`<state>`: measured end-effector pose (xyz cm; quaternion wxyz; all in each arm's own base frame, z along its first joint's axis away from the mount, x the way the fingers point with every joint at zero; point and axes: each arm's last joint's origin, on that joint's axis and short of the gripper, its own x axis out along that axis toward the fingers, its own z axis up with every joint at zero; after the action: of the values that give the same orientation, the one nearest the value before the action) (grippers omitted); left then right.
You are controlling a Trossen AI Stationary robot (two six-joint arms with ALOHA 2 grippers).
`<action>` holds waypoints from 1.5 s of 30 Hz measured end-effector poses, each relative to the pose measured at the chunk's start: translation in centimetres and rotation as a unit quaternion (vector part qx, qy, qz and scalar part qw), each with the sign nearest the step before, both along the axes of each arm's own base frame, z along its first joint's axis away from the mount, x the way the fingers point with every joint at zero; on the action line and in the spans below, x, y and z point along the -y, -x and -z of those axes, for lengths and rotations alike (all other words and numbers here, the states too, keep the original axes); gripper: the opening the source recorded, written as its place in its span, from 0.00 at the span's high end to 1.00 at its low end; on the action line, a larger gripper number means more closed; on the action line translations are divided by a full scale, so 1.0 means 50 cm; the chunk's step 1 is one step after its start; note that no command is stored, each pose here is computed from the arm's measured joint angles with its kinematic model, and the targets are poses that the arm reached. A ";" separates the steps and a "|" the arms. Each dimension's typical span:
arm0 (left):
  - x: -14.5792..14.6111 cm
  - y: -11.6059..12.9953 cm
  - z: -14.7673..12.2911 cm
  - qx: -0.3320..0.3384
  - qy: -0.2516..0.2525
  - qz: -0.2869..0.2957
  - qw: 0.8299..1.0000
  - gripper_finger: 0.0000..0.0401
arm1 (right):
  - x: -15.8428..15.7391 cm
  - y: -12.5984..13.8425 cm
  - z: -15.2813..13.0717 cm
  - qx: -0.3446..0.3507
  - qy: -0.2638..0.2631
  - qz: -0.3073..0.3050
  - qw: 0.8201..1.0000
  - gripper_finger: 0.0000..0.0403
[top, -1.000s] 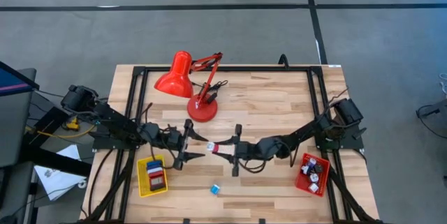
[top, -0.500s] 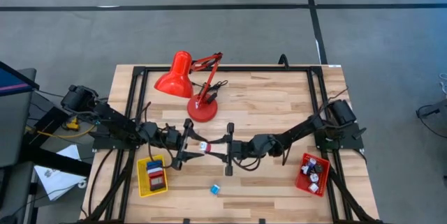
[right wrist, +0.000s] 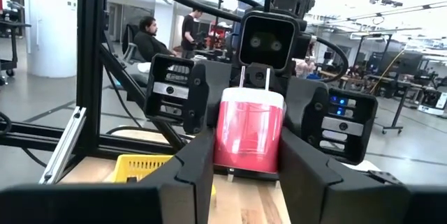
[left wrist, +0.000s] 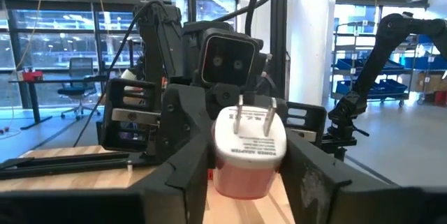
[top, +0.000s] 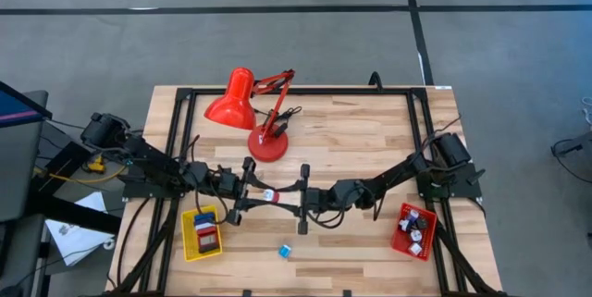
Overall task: Pick & Place Office items
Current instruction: Put the pink charger adapter into the red bin
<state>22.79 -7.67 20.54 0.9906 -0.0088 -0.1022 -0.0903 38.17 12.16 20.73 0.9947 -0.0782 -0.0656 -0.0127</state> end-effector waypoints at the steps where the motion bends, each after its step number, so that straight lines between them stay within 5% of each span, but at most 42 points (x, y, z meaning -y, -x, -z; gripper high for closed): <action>1: 0.000 0.000 0.000 0.000 0.000 0.000 1.000 0.66 | 0.000 0.000 0.000 0.000 -0.002 0.000 1.000 0.70; 11: 0.000 0.000 0.002 -0.006 0.006 0.004 1.000 0.63 | 0.000 0.000 0.005 -0.016 0.001 -0.003 1.000 0.59; 22: 0.002 -0.004 0.037 -0.100 0.017 0.008 0.995 0.65 | -0.020 0.021 0.023 -0.147 0.041 -0.013 0.988 0.43; 27: -0.002 -0.004 0.060 -0.157 -0.005 -0.023 0.987 0.65 | 0.002 0.046 -0.009 -0.194 -0.076 0.039 0.977 0.31; 30: -0.008 -0.004 0.073 -0.188 -0.050 -0.078 0.978 0.65 | 0.040 0.057 -0.023 -0.216 -0.194 0.086 0.953 0.26; 35: -0.013 -0.017 0.074 -0.242 -0.107 -0.166 0.950 0.65 | 0.083 0.080 -0.043 -0.248 -0.308 0.119 0.911 0.23; 45: -0.026 -0.042 0.051 -0.292 -0.140 -0.240 0.915 0.65 | 0.123 0.010 -0.046 -0.306 -0.313 0.190 0.879 0.23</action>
<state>24.89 -6.39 18.00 0.9594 0.1293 0.2058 0.1432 37.67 6.03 23.04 0.9163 0.2267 0.2653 -0.1965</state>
